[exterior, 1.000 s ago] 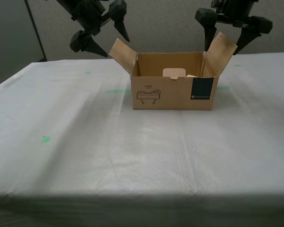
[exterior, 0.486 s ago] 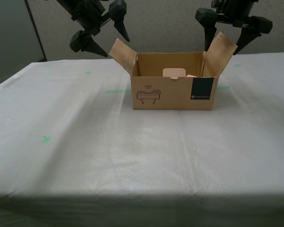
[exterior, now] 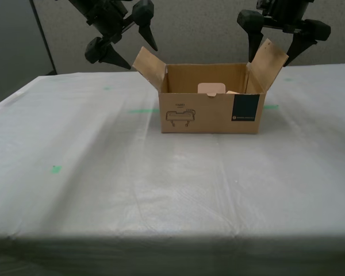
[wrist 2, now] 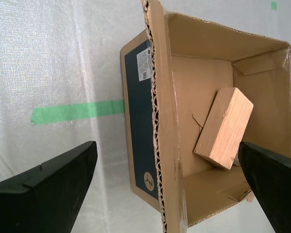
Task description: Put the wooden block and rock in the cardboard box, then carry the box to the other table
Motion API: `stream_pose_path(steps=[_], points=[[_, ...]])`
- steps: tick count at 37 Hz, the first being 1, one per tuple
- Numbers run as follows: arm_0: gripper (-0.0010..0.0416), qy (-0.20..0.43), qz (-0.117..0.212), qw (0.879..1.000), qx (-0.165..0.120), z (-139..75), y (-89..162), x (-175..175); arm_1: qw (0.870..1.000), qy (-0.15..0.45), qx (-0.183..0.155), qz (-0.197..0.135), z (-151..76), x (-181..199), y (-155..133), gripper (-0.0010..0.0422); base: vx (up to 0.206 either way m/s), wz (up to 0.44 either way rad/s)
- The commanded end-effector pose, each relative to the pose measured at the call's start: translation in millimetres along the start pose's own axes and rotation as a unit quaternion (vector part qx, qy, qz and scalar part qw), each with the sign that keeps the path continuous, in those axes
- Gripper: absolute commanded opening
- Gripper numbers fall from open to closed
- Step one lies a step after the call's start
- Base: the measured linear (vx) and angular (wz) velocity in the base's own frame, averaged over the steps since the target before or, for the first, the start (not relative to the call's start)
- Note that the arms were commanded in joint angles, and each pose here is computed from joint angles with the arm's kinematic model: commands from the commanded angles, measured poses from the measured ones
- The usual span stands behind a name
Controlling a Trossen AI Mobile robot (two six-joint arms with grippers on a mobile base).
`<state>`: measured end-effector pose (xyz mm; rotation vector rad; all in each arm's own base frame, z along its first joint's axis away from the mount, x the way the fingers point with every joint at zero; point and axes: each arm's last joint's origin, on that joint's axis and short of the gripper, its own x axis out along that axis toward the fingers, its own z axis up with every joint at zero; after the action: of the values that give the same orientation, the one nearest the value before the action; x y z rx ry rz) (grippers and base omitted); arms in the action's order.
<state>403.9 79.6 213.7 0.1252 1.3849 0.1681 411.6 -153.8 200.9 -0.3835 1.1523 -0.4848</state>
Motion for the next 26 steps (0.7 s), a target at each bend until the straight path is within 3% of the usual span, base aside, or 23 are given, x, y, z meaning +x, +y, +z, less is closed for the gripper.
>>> stream_pose_path(steps=[1, 26], points=[[0.0398, -0.001, 0.001, 1.000, 0.000, 0.2, 0.4, -0.2, 1.000, -0.001, -0.001, 0.000, 0.2, -0.2, 0.1, 0.0398, 0.000, 0.000], [0.0398, -0.002, 0.001, 1.000, 0.000, 0.6, 0.4, -0.2, 1.000, -0.001, -0.001, 0.001, 0.3, -0.4, 0.5, 0.0398, 0.000, 0.000]])
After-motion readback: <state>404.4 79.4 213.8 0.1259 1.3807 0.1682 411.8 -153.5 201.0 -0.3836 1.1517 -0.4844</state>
